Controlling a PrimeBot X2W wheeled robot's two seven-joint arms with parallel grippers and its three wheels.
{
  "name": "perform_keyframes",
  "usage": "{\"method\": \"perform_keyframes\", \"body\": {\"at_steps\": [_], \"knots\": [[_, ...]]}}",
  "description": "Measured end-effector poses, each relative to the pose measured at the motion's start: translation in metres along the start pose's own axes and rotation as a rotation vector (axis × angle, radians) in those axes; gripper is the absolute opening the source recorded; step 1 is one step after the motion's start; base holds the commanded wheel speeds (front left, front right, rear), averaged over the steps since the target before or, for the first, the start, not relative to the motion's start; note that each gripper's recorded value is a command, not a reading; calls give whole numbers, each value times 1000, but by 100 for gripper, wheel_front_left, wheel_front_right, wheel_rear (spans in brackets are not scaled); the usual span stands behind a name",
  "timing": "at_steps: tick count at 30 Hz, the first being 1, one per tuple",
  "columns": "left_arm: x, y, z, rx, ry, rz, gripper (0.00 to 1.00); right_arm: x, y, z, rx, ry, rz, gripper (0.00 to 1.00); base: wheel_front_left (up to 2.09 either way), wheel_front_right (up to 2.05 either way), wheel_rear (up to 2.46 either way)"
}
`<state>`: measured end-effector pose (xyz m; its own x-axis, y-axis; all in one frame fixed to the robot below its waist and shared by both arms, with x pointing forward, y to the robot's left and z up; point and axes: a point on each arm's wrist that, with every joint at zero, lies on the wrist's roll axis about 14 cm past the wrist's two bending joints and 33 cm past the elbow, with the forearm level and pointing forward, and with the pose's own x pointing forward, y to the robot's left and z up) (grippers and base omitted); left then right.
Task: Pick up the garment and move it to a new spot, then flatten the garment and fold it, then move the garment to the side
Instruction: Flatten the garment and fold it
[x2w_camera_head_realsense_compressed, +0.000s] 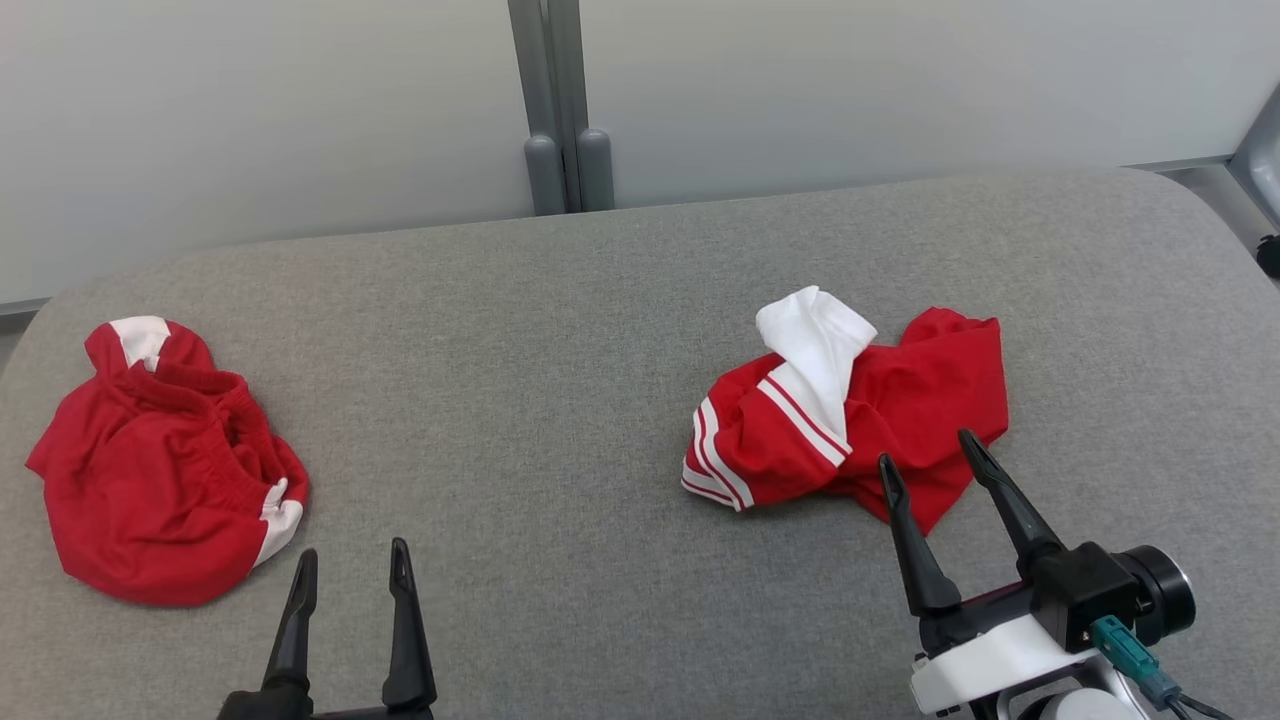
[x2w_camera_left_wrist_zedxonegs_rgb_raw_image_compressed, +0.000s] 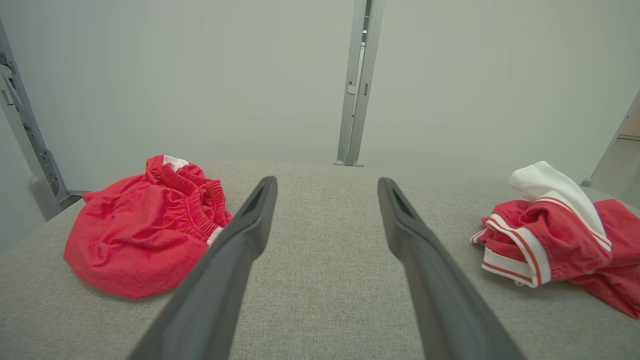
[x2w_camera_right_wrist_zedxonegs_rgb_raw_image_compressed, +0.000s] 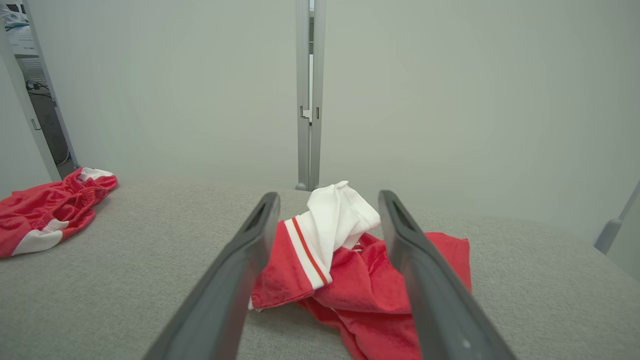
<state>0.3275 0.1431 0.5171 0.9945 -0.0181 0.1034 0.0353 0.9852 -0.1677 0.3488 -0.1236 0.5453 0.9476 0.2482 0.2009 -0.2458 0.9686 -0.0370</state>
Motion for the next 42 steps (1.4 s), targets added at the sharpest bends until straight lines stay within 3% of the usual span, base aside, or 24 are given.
{"method": "perform_keyframes", "body": {"at_steps": [12, 18, 26, 34, 42], "knots": [[-2, -6, 0, 1, 1, -11, 100, 0, 2, 2, -5, -4, 10, 100, 0, 0, 0], [-5, -19, -19, -23, 62, -77, 100, 0, -5, -1, -19, 6, -8, 100, 0, 0, 0], [10, -81, -62, -90, 197, -361, 100, 18, -21, -4, -29, 1, -37, 100, 0, 0, 0], [12, -175, -110, -142, 368, -707, 100, 47, -36, -16, -37, 11, -41, 100, 0, 0, 0], [41, -195, -149, -137, 469, -801, 100, 63, -56, -39, -41, 50, -79, 100, 0, 0, 0]]}}
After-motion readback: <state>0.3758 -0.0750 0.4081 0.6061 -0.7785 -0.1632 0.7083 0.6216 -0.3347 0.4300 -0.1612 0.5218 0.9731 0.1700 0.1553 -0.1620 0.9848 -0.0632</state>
